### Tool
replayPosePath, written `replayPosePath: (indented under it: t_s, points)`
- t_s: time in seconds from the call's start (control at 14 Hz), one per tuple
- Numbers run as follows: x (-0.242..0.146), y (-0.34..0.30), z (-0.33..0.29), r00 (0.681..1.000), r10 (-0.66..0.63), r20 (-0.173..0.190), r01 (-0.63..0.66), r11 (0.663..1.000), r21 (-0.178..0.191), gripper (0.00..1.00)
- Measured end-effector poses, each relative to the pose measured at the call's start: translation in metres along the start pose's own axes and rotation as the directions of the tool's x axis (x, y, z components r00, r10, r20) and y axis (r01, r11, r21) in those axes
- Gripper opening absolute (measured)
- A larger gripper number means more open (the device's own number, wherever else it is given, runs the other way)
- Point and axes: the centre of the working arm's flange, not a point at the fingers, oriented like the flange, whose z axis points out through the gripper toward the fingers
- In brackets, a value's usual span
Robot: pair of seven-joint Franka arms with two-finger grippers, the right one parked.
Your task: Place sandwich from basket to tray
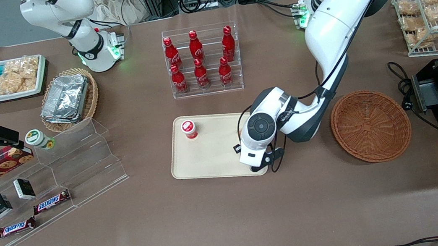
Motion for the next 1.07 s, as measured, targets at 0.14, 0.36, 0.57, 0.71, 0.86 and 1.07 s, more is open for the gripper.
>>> replayPosePath:
  t_s: [0.14,0.36,0.57,0.71,0.86,1.07]
  points:
    - [0.004,-0.002,-0.049,0.997,-0.065,-0.048,0.063,0.997,-0.039,0.87]
    - [0.013,-0.034,-0.135,0.986,-0.126,-0.111,0.126,0.992,-0.008,1.00]
    - [0.036,-0.083,-0.209,0.970,-0.189,-0.154,0.190,0.982,-0.003,1.00]
    - [0.041,-0.113,-0.247,0.977,-0.157,-0.144,0.161,0.987,0.015,1.00]
    - [0.040,-0.140,-0.276,0.987,-0.087,-0.133,0.094,0.994,0.053,1.00]
    - [0.062,-0.192,-0.304,0.993,0.006,-0.116,0.002,0.998,0.070,1.00]
